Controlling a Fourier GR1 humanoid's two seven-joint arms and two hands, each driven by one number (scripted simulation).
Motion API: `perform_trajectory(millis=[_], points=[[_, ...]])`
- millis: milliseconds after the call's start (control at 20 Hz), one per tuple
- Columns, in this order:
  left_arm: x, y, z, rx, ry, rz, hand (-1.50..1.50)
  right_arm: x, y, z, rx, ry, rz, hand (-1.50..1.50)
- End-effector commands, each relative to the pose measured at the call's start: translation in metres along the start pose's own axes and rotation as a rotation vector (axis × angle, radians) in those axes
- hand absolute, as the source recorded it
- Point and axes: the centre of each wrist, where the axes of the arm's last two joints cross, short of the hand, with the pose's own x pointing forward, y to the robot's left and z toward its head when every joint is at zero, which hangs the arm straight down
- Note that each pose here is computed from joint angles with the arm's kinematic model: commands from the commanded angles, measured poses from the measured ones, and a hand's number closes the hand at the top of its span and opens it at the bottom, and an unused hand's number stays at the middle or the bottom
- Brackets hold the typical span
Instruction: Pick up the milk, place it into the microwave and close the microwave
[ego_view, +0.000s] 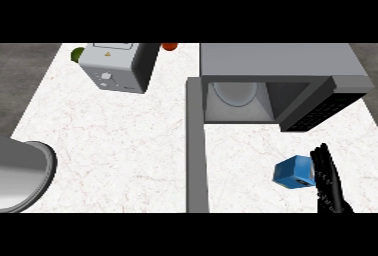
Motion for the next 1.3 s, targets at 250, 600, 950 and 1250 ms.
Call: perform_trajectory(millis=[250, 600, 950, 1250], points=[[0.000, 0.022, 0.014, 0.012, 0.004, 0.003, -1.50, -0.072, -0.020, 0.010, -0.067, 0.066, 0.051, -1.50], [-0.006, 0.014, 0.000, 0.008, 0.007, 0.004, -1.50, -0.104, -0.050, 0.002, -0.057, 0.078, 0.020, -1.50], [0.013, 0.012, 0.010, 0.007, -0.026, -0.010, -1.50, -0.139, -0.057, 0.026, -0.025, 0.086, -0.001, -1.50], [0.010, 0.013, 0.014, -0.003, -0.001, 0.007, -1.50, -0.168, -0.056, 0.034, -0.022, 0.086, 0.051, -1.50]])
